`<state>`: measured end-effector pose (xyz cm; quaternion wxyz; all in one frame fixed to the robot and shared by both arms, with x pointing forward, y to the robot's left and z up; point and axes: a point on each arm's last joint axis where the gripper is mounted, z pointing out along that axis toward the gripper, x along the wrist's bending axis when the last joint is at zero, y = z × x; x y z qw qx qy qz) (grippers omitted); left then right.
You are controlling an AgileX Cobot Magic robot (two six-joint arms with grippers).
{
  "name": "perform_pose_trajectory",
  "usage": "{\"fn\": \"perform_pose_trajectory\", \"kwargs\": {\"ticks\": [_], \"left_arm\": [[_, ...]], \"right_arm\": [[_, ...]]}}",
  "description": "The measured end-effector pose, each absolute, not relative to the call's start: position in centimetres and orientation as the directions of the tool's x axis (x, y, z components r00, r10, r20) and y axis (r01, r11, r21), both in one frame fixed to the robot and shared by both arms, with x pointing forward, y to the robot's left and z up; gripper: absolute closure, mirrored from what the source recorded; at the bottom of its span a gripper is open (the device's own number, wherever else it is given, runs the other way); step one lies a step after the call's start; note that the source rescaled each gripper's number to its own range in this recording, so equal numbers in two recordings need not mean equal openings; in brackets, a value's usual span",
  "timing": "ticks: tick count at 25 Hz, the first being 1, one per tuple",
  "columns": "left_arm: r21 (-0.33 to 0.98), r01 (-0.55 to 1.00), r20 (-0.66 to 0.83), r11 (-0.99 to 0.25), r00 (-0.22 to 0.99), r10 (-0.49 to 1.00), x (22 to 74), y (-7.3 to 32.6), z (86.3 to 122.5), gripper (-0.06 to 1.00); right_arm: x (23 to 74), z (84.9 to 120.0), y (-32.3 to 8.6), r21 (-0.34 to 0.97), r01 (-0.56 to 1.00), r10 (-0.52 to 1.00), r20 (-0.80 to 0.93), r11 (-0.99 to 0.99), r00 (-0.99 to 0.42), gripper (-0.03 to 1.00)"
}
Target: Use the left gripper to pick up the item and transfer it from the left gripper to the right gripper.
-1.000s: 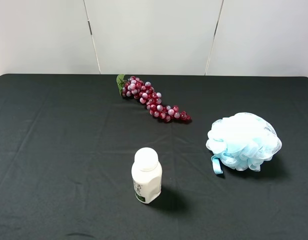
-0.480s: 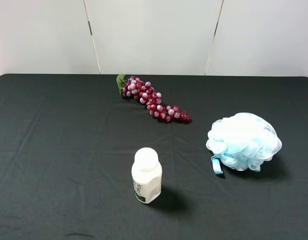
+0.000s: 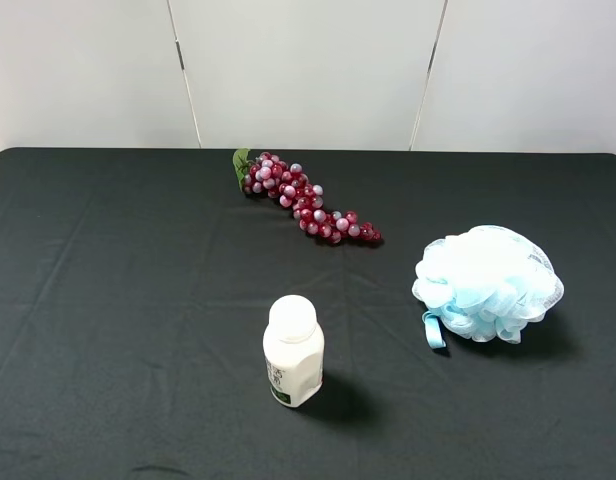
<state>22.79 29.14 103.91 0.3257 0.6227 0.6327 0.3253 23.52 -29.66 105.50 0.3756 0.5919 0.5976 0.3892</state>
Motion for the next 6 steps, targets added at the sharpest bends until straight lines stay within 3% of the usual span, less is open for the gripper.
{"fn": "perform_pose_trajectory", "kwargs": {"ticks": [6], "left_arm": [[0.817,0.576,-0.007,0.013,-0.012,1.000,22.79,29.14,103.91,-0.04]], "right_arm": [[23.53,105.51,-29.66,0.911,0.413,1.000,0.012,-0.004,-0.017,-0.03]]}}
